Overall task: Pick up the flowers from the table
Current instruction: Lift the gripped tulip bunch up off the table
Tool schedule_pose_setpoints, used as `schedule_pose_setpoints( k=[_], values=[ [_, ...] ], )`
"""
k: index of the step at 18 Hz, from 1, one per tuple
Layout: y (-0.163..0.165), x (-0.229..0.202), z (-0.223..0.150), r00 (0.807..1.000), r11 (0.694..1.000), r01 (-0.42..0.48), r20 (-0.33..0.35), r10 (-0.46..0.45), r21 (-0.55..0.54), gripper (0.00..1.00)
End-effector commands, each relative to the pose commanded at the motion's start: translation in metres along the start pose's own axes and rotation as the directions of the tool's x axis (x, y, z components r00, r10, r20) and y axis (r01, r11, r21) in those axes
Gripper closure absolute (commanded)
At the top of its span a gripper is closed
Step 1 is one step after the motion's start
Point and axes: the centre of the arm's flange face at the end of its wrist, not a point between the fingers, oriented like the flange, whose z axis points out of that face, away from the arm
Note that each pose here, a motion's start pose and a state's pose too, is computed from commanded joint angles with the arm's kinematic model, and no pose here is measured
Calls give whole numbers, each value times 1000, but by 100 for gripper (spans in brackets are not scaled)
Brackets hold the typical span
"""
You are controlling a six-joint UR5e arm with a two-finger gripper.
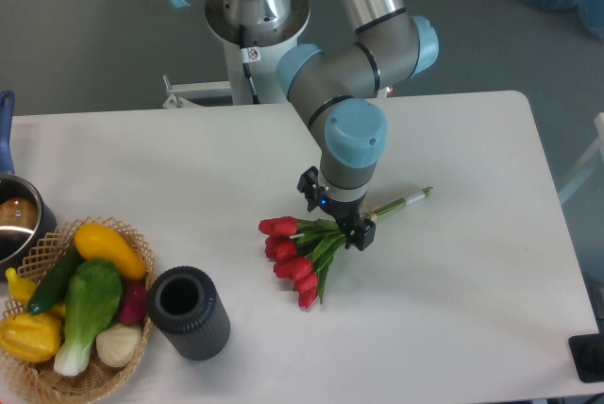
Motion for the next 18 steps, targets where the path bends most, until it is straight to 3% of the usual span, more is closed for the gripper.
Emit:
schedule_pose_setpoints(
  k=[3,8,11,13,16,18],
  values=[
    [-6,2,5,1000,1000,-9,-5,9,-2,21],
    [-10,2,10,998,998,55,0,-55,-4,76],
    [-10,2,5,998,998,61,14,-61,-2,83],
    [-8,1,-2,997,998,69,26,-69,1,100],
    [-8,-15,-31,985,988,153,86,-152,0,100],
    [-8,-24,-48,980,987,156,130,-151,-26,100]
  ],
)
